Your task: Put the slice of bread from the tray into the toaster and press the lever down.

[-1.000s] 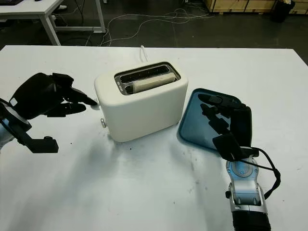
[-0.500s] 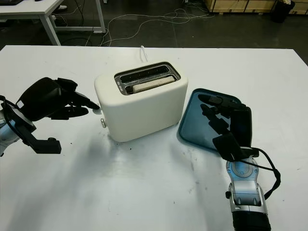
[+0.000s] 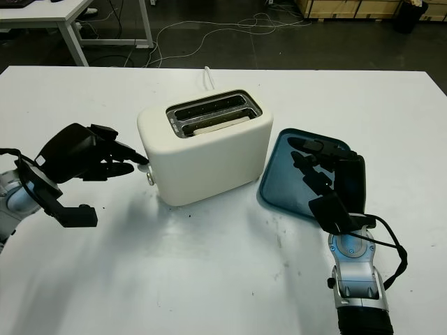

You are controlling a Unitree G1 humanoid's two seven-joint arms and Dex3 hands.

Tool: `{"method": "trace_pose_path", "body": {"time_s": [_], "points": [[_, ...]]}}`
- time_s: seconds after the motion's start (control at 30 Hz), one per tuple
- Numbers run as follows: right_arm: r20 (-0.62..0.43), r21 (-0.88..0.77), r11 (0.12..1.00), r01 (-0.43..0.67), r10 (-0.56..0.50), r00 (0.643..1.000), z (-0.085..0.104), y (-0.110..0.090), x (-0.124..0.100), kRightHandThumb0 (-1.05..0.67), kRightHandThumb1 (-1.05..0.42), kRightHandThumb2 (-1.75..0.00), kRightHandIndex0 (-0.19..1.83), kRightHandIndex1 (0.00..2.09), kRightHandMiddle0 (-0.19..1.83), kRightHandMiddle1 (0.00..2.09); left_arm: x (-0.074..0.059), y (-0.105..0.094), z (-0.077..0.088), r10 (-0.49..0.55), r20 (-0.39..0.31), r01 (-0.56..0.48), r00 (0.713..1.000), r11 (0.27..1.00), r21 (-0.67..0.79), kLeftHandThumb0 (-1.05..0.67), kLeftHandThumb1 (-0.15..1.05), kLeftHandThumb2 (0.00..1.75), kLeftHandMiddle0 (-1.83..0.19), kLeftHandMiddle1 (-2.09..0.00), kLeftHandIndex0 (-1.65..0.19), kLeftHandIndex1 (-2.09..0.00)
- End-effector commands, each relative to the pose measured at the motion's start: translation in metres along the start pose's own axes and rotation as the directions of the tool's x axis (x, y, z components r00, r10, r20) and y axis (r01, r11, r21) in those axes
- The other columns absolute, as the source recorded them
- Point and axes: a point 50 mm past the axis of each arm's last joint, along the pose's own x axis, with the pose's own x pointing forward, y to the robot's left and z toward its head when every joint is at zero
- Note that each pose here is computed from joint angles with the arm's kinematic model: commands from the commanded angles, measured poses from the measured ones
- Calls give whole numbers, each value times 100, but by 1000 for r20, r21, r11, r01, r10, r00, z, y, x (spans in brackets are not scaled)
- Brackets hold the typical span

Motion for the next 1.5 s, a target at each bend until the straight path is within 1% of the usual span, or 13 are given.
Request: {"method": "trace_pose_path", "body": {"time_s": [0.0,0.17,0.27,0.33,0.37,0.43,0.53,0.9,0.97,1.07,1.23,1.37,1.47], "points": [[24,7,1000,4,-4,1000,3,0,-2,-46,-92,-19,87,100,112,0,-4,-25,3,-112,-8,112,994,994,-12,-32,92,27,-79,-152,-110,-13],[20,5,1000,3,-3,1000,3,0,-3,-47,-92,-20,88,100,113,0,-8,-34,4,-111,-27,110,994,993,-37,-33,92,29,-76,-149,-107,-13],[16,2,1000,1,-1,1000,2,-1,-4,-47,-92,-20,88,101,113,0,-14,-56,6,-112,-63,108,992,992,-64,-31,92,29,-74,-148,-104,-12],[14,6,1000,-1,0,1000,2,-1,-4,-47,-92,-20,88,101,113,1,-19,-74,7,-142,-88,137,986,989,-64,-31,92,30,-78,-127,-103,-12],[13,7,1000,-1,1,1000,2,-1,-4,-48,-92,-20,88,102,113,0,-21,-83,7,-155,-102,148,983,987,-69,-30,92,29,-80,-127,-103,-12],[16,5,1000,-4,4,1000,3,-2,-3,-47,-92,-20,87,101,113,0,-26,-99,8,-171,-125,163,977,984,-77,-30,92,25,-80,-141,-105,-14],[19,5,1000,-7,7,1000,3,-2,-3,-47,-92,-20,87,101,113,0,-31,-111,8,-201,-146,188,969,977,-98,-33,92,27,-77,-139,-104,-14],[13,5,1000,-11,11,1000,2,-1,-4,-48,-92,-20,88,101,113,0,-43,-129,15,-232,-170,206,958,965,-160,-31,92,25,-78,-132,-104,-15],[18,1,1000,-11,11,1000,2,-1,-4,-47,-92,-21,87,101,113,0,-44,-131,15,-235,-172,208,957,965,-162,-33,92,25,-77,-137,-104,-16],[18,-2,1000,-12,12,1000,3,-1,-4,-47,-92,-21,87,101,113,0,-43,-127,14,-246,-180,218,952,962,-164,-31,92,22,-78,-132,-103,-17],[10,6,1000,-11,11,1000,1,0,-4,-46,-92,-21,88,101,113,0,-41,-117,10,-230,-171,209,958,969,-130,-33,92,31,-77,-115,-101,-16],[11,5,1000,-7,7,1000,2,0,-3,-46,-92,-21,88,100,113,0,-38,-111,7,-209,-166,193,964,975,-109,-32,92,29,-75,-133,-101,-17],[11,7,1000,-8,8,1000,2,1,-3,-45,-92,-21,88,99,113,0,-37,-105,5,-207,-164,195,964,977,-88,-33,92,32,-74,-135,-100,-17]]}}
